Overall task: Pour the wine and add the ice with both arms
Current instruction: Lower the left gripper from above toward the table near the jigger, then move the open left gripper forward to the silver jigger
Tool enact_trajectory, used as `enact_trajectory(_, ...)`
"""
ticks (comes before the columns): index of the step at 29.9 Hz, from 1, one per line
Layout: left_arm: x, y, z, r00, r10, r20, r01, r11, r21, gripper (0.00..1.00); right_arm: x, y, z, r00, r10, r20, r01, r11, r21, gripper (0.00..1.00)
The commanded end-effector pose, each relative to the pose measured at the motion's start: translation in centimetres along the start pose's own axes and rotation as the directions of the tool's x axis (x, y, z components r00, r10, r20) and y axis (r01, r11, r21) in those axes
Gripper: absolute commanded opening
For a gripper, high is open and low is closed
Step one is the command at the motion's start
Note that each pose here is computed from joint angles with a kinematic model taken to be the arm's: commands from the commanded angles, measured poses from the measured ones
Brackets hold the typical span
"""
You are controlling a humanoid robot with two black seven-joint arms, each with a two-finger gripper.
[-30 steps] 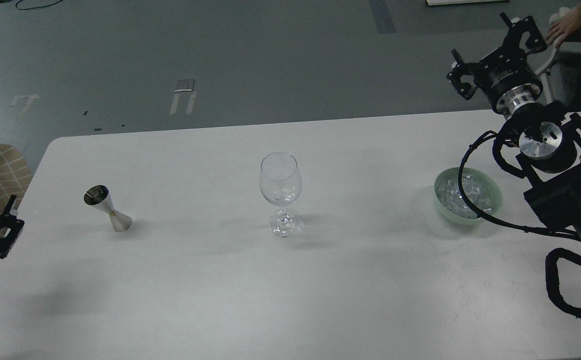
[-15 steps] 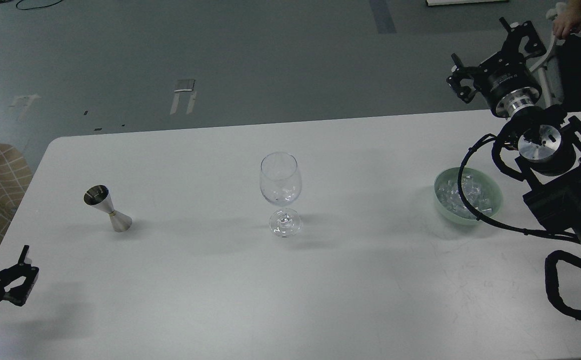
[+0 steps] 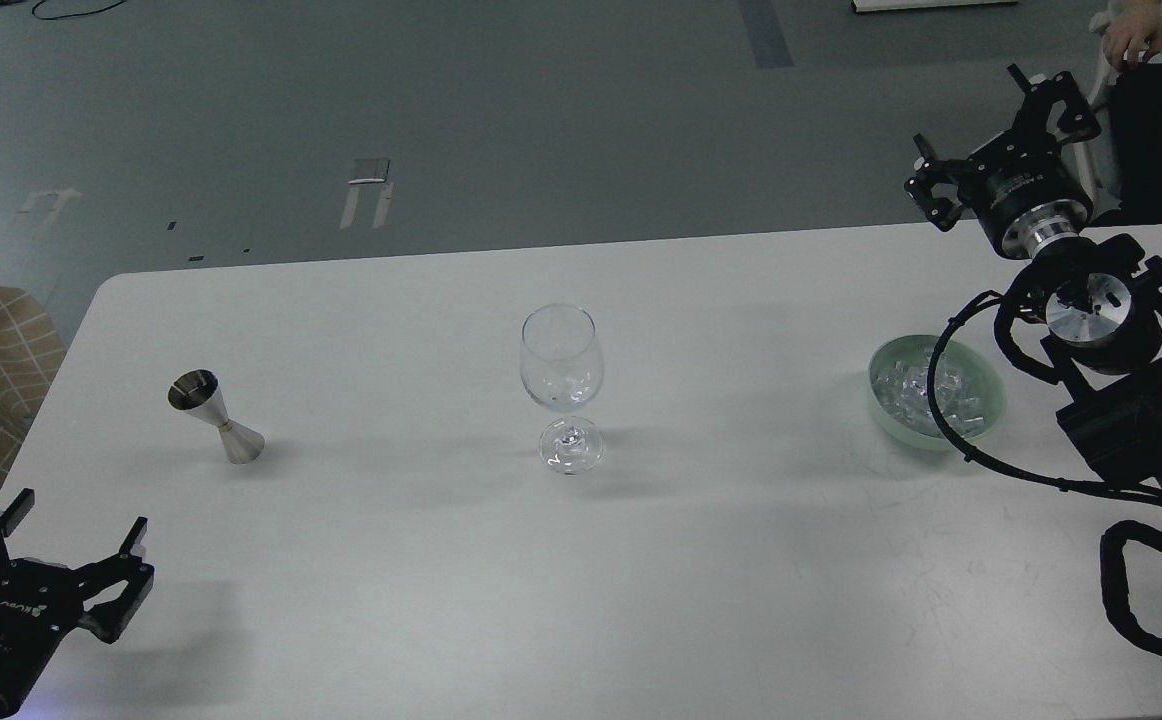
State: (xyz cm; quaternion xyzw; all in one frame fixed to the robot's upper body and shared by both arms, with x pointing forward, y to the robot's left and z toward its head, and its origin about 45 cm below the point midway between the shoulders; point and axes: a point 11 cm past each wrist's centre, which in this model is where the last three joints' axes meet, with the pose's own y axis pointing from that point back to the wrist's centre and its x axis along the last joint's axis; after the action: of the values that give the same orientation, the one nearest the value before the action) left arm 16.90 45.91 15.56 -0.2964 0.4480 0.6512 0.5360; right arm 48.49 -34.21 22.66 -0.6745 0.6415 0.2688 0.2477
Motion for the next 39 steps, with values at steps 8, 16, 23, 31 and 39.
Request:
enact_trajectory(8, 0.0, -0.5, 1.0, 1.0, 0.0, 0.026, 0.0, 1.0, -0.011, 0.99, -0.3, 0.2, 0.2, 1.0, -0.021, 0.004, 0.022, 1.0, -0.012, 1.0)
enact_trajectory(16, -0.6, -2.4, 1.8, 0.998, -0.033, 0.052, 0.033, 0.999, -0.012, 0.94, -1.1, 0.1, 0.5, 0.999, -0.047, -0.001, 0.047, 0.999, -0.019, 1.0)
enact_trajectory(23, -0.2, -2.6, -0.9, 0.999, -0.043, -0.026, 0.044, 0.999, 0.016, 0.85, -1.0, 0.1, 0.5, 0.999, -0.04, -0.004, 0.04, 0.999, -0.021, 1.0)
enact_trajectory(31, -1.3, -3.8, -2.6, 0.995, -0.083, -0.055, 0.086, 0.995, 0.053, 0.86, -1.2, 0.1, 0.9, 0.999, -0.04, 0.001, 0.04, 0.999, -0.027, 1.0)
enact_trajectory(39, -1.7, -4.3, -3.5, 0.991, -0.102, -0.086, 0.107, 0.993, 0.054, 0.87, -1.0, 0.2, 1.4, 0.999, -0.037, 0.004, 0.037, 0.999, -0.035, 1.0)
